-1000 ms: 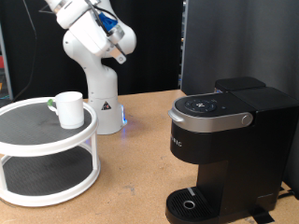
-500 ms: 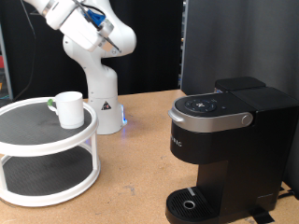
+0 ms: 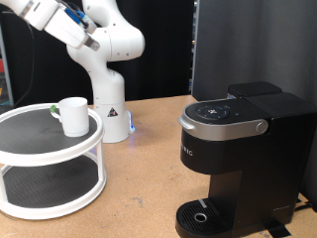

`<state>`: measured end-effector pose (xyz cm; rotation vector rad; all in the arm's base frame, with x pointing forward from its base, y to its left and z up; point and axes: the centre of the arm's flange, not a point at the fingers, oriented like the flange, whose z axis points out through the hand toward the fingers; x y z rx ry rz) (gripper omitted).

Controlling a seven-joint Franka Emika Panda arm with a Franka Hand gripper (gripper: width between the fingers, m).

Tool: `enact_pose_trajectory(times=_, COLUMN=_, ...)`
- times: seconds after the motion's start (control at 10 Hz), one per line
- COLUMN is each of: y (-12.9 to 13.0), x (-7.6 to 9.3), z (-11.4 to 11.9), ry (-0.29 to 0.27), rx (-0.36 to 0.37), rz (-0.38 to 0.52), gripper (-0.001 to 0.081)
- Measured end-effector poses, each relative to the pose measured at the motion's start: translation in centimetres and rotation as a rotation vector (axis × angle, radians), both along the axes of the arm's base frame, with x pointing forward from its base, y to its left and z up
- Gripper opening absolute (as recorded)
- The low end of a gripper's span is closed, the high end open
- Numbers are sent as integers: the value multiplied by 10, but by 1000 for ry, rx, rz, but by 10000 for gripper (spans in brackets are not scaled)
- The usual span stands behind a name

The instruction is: Make a cup of coffee with the keurig machine

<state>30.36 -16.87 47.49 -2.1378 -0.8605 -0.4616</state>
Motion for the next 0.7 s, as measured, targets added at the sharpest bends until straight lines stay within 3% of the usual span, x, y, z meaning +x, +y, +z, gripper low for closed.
enact_pose_trajectory(times=0.2, y=-5, x=-6, z=2, ry=-8, rx=10, rz=5, gripper=2)
enact_pose_trajectory(times=0.4, y=-10, x=-8, z=0, ry=-13, rx=84, rz=-66, gripper=2)
enact_pose_trajectory(times=0.7, y=-40, x=-37, z=-11, ry=47, rx=111, rz=-132, gripper=2)
